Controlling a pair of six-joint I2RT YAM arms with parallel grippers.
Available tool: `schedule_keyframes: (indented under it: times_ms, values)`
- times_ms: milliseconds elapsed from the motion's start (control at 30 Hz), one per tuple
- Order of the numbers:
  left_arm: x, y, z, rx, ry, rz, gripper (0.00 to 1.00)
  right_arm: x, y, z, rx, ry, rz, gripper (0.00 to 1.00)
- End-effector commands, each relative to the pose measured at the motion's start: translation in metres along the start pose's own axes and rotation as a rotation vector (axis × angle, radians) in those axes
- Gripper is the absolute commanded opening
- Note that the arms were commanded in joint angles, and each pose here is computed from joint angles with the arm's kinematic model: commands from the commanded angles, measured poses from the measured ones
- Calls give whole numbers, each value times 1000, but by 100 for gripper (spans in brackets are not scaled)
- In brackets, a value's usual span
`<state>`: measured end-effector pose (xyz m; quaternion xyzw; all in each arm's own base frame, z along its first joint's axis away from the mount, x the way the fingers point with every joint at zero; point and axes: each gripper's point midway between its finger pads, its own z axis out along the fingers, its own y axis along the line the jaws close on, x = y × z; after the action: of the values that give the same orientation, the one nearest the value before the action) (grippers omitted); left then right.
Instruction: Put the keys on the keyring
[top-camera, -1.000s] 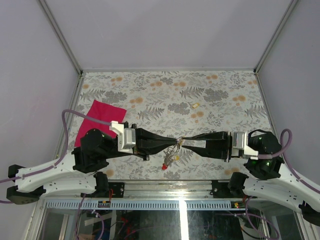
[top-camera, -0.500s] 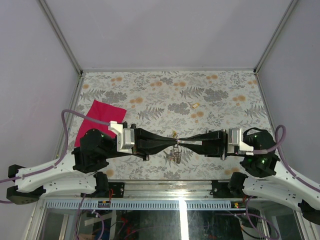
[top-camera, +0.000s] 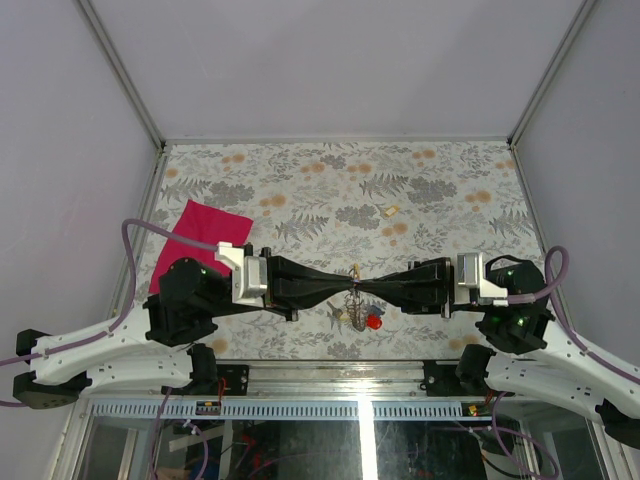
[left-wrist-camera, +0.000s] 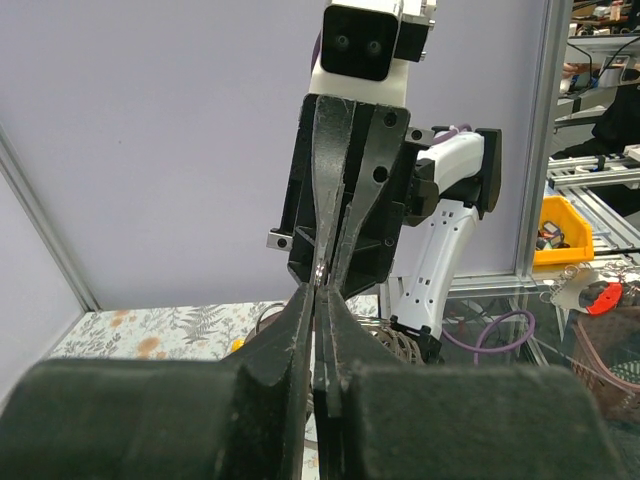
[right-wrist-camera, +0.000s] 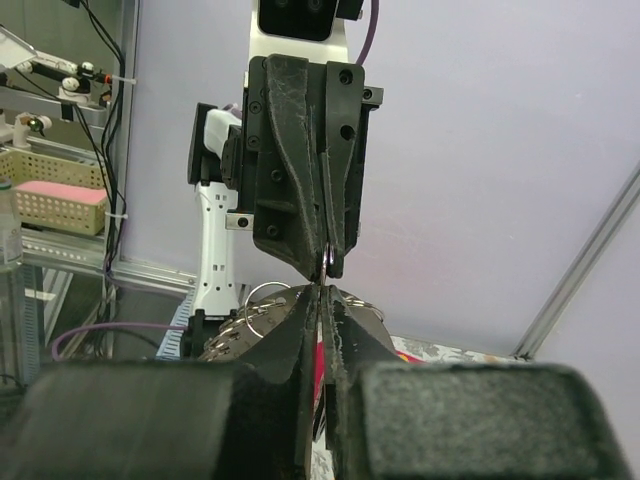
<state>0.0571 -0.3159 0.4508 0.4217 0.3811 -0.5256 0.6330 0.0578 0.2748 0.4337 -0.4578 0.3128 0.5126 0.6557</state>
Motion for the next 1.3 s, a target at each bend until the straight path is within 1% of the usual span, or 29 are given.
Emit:
schedule_keyframes:
  times_ms: [0, 100, 233, 400, 700, 1033, 1133, 1267]
  values:
    - [-15, -1, 2, 3, -69, 6, 0, -22, -2, 4, 5, -84, -18, 0]
    - [-13, -1, 2, 4, -61, 4, 1, -23, -4, 3, 12, -66, -21, 0]
    - [-11, -2, 1, 10, -35, 8, 14, -18, -6, 0, 12, 20, -57, 0]
    - [-5, -2, -1, 14, 17, 15, 23, -13, -7, -8, 11, 110, -97, 0]
    - [5, 0, -8, 4, 97, 29, 29, 0, -6, -23, -34, 330, -130, 0]
    - [18, 7, -7, -22, 182, 40, 31, 19, -15, -36, -59, 589, -116, 0]
    - [26, 8, -4, -20, 210, 43, 31, 24, -17, -38, -58, 634, -105, 0]
    - [34, 7, 0, -5, 242, 41, 31, 24, -17, -38, -58, 637, -102, 0]
